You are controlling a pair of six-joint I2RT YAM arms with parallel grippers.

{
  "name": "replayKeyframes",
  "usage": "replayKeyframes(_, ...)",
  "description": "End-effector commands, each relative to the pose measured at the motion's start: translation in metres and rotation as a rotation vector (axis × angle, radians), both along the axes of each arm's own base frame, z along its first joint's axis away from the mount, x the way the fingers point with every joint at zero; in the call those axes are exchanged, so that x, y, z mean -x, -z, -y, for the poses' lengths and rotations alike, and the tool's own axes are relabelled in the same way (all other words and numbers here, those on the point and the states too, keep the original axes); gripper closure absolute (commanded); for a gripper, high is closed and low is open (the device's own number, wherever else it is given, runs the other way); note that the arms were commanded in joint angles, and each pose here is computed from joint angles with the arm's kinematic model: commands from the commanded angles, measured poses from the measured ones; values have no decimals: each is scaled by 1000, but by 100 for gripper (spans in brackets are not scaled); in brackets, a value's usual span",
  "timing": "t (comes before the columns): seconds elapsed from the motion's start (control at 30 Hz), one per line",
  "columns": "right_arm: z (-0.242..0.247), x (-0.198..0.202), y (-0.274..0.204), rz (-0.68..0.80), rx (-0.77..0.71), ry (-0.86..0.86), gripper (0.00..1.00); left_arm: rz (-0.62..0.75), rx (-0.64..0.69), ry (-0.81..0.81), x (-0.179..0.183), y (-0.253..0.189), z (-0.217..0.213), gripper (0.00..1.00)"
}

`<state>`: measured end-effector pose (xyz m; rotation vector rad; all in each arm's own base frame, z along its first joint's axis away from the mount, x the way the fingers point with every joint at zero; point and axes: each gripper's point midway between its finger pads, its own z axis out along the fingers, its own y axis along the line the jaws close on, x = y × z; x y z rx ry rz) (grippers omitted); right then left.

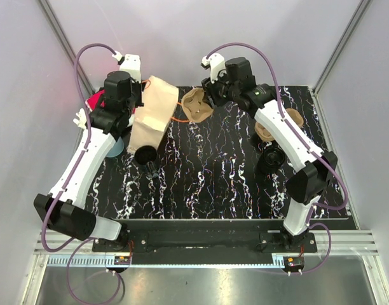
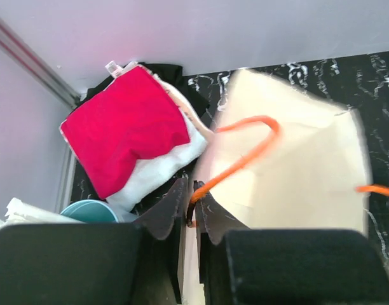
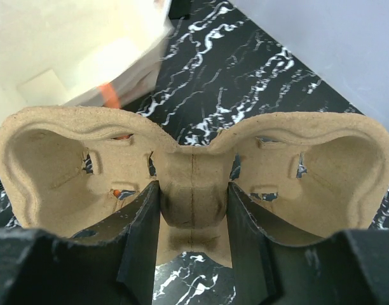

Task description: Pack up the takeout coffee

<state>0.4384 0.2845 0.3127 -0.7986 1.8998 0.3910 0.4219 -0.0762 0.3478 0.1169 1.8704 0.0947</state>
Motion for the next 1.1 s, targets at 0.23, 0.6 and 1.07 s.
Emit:
replayKeyframes(0.23, -11, 17, -66, 106, -103, -57, 58, 99, 101, 119, -1, -40, 24, 90)
replayKeyframes(0.6, 39, 22, -132, 243, -135, 54, 58, -1, 224, 345, -3, -43, 76, 97)
replayKeyframes(1.07, 47, 79, -161, 249, -183, -76, 57, -110, 369, 708, 41, -56, 172, 100)
